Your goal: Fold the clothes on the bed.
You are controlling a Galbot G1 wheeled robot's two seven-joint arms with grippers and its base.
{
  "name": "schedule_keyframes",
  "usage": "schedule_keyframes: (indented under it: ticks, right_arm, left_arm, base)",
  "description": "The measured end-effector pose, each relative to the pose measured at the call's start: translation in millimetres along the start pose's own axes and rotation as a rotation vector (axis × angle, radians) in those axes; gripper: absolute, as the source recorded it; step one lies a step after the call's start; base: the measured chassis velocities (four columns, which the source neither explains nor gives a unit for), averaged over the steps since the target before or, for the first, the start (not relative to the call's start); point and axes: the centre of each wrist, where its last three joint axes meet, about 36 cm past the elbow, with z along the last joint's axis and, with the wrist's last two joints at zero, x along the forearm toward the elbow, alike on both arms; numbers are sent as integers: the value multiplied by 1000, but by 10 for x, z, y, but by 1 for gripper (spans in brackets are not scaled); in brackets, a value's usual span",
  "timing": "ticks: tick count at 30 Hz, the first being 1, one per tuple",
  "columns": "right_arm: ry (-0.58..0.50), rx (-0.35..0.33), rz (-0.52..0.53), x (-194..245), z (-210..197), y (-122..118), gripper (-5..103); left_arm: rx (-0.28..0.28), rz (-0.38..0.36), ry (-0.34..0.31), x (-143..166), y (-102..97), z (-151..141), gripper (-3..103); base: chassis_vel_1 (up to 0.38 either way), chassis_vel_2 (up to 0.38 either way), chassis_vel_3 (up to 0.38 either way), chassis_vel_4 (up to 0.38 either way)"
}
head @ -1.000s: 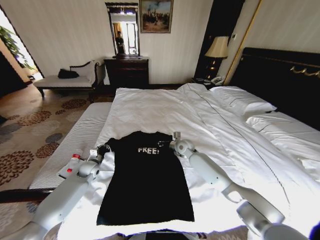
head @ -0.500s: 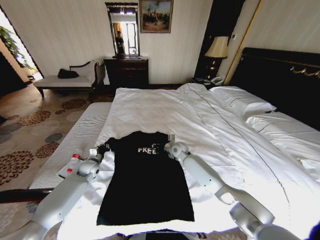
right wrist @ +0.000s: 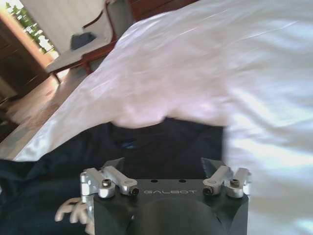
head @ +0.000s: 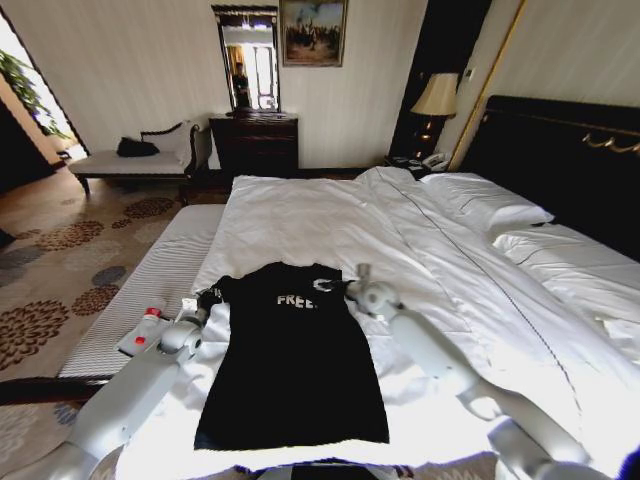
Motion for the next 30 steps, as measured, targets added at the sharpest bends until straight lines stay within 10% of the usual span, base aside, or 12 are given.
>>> schedule_keyframes:
  ticks: [11, 30]
  right_arm:
    - [-55, -72, 90, 795, 207, -615, 100]
    - [-100, -124, 119, 1143, 246, -835, 100]
  left_arm:
    - [-50, 71, 8, 201, -582, -413, 2]
    - [-146, 156, 56, 542, -934, -309, 2]
  base:
    - [0, 0, 0, 0]
    - [0, 0, 0, 0]
